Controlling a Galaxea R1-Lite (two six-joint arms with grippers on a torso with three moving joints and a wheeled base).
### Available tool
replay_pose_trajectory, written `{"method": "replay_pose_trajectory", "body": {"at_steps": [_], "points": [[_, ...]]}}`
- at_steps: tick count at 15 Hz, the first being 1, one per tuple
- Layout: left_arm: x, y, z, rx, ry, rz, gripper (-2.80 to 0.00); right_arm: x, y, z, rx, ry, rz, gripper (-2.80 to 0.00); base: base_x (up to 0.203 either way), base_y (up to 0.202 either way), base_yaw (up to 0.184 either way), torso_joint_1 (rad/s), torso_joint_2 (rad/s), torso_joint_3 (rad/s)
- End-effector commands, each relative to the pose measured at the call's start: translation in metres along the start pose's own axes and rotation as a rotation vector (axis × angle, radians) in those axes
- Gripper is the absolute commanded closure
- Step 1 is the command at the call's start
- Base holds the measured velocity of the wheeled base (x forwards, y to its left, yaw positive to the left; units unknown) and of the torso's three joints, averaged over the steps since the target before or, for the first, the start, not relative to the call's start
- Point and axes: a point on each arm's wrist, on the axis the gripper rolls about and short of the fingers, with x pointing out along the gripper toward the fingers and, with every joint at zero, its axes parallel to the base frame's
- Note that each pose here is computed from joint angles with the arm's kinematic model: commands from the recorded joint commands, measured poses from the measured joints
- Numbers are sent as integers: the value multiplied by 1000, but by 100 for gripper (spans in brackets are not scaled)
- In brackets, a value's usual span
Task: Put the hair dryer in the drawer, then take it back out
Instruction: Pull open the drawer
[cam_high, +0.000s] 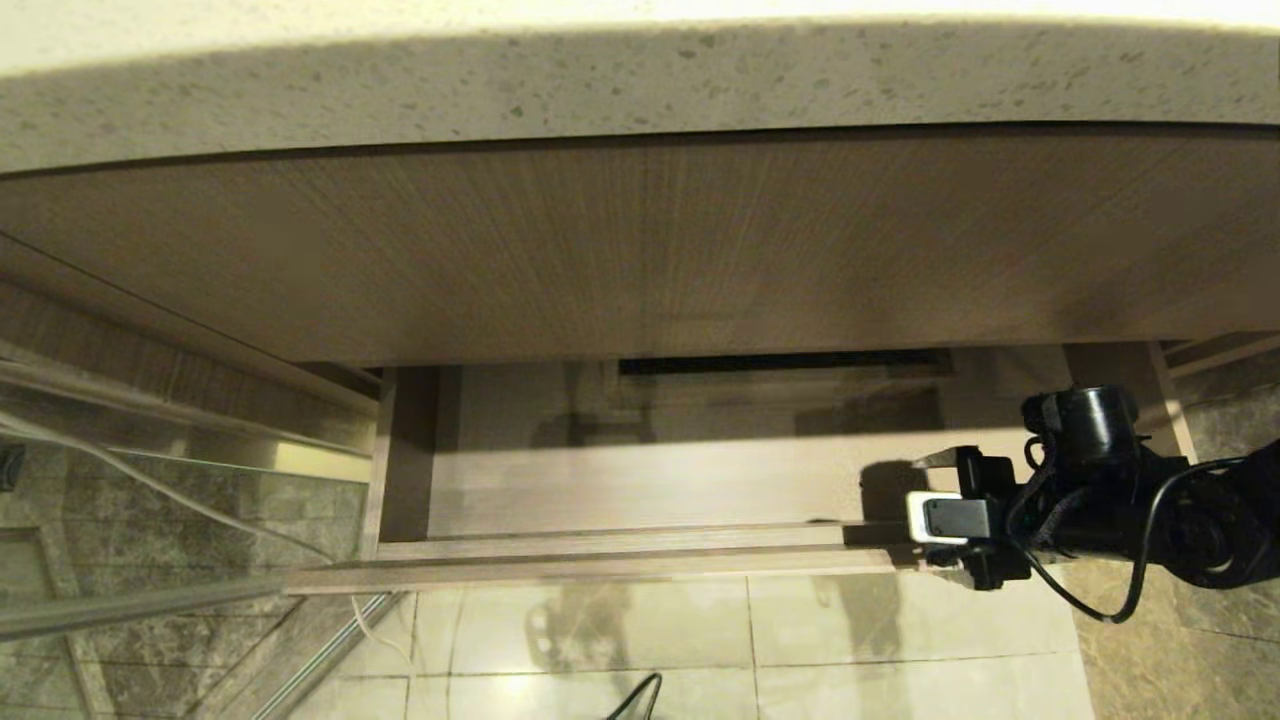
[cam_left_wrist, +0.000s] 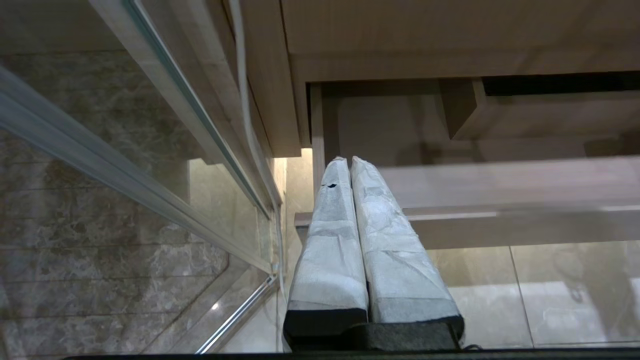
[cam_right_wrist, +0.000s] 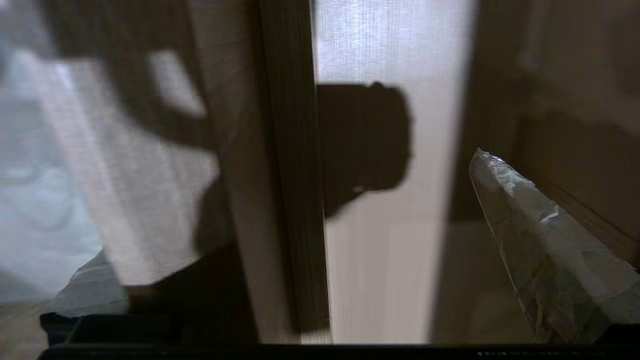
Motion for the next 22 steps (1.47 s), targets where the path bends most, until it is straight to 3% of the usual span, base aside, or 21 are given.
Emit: {"method": "replay_pose_trajectory", "body": {"at_steps": [1,3,6,11,15,19,22], "points": [[1,0,-12,-1,40,0,0,-8,-9,2,-19,17,-65,-280,0,0,0,0,0,0],[1,0,-12,-1,40,0,0,-9,-8,1,-17,56,-67,-280,0,0,0,0,0,0],[1,0,-12,-1,40,0,0,-15,0,0,-6,103,4,-280,0,0,0,0,0,0],[1,0,-12,-1,40,0,0,-13,-3,-2,-3,225,-6,-280,0,0,0,0,0,0],[1,0,-12,-1,40,0,0,-25,-12,1,-2,213,-26,-280,0,0,0,0,0,0],[1,0,-12,-1,40,0,0,-39,-21,8,-13,114,-30,-280,0,0,0,0,0,0],[1,0,-12,-1,40,0,0,-66,-33,13,-80,86,-13,-280,0,0,0,0,0,0]]}}
